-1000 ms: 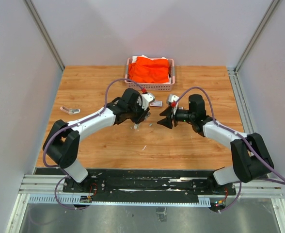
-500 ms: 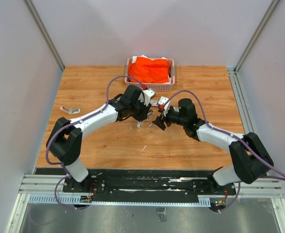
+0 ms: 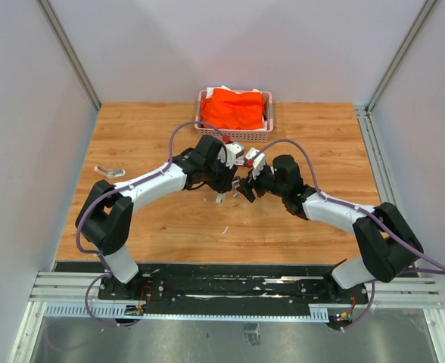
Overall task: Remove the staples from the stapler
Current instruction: Place the stapler at the center of the board.
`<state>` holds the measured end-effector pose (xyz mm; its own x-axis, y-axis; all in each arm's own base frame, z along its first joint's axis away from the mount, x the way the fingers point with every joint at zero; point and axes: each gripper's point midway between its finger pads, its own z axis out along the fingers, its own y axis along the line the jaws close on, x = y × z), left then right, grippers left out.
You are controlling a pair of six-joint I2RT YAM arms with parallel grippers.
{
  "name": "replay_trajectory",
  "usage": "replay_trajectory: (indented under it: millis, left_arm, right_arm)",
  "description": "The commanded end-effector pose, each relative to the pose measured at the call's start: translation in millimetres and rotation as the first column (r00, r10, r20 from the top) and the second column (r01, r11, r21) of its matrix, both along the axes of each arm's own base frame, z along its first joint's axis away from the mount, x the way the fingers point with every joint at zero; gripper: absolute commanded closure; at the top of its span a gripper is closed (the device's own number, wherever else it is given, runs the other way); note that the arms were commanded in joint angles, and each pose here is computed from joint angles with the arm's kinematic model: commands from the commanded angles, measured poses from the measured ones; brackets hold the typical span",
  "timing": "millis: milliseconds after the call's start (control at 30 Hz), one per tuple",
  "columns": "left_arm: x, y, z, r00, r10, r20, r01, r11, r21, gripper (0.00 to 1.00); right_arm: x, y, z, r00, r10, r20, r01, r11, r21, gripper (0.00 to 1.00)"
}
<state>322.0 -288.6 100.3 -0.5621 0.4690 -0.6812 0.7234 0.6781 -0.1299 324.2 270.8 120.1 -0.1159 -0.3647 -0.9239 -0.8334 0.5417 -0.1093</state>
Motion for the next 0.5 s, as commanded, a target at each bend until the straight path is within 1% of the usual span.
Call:
replay_trajectory:
  millis: [0,200,467]
  left_arm:
    - [-2,-6,-2,1.0,-0.015,-0.02,0.014,0.999,-0.033,1.0]
    - [-1,-6,-5,1.0,-0.008,-0.025,0.007,1.0,-0.029,1.0]
    - [0,-1,-7,1.0,-0.002,-0.008,0.002,1.0,-0.01,1.0]
  right_arm:
    - [6,12,15,1.0,-0.021,0.023,0.02,0.999,0.027,0.3]
    - [-4,23,17,0.999,0.023,0.028,-0.024,0.999,0.031,0.3]
    - [-2,21,12,0.999,0.0,0.046,0.001,1.0,-0.021,0.3]
